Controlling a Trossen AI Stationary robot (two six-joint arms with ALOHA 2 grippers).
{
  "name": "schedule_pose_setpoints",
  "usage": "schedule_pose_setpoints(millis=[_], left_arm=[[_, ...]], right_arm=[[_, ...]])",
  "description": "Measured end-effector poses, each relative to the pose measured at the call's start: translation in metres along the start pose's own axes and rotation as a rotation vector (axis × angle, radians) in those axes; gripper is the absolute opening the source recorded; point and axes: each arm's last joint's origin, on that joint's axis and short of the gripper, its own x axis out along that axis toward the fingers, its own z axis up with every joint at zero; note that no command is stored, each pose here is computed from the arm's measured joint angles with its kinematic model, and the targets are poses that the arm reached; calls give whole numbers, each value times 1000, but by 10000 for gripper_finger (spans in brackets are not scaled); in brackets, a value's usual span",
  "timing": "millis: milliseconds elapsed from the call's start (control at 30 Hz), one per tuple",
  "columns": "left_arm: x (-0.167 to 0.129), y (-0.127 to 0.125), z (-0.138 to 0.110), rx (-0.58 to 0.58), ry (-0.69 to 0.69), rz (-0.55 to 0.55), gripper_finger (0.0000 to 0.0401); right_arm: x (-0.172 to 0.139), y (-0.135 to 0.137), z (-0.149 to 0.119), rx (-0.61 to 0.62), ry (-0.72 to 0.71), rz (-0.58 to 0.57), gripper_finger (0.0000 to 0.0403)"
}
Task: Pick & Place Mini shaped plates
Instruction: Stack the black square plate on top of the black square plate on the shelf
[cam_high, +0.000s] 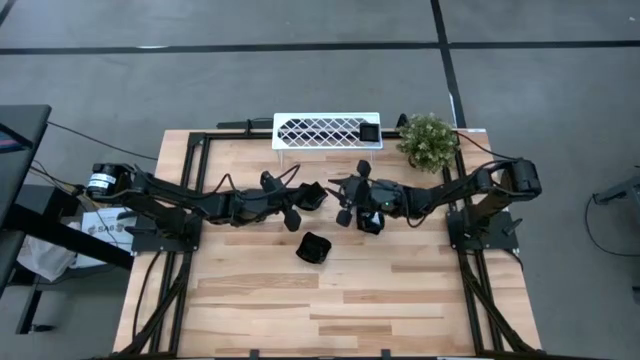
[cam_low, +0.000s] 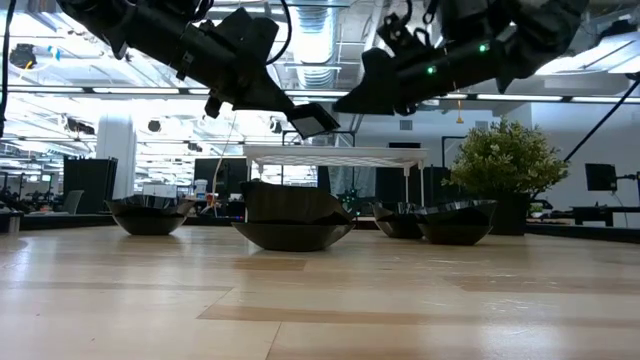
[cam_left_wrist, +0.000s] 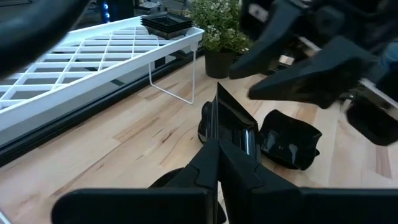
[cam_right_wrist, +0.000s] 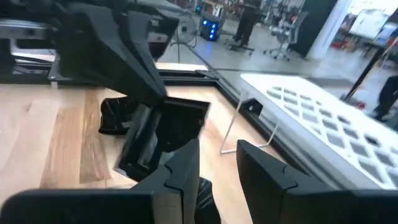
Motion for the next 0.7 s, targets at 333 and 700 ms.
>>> schedule_pose_setpoints(millis=[333,700], left_arm=[[0,0,0,-1,0,1,8],[0,0,1,-4,-6,-1,8]], right_arm=[[5,-7,-5,44,14,103,102],[5,-7,-7,37,35,105,102]])
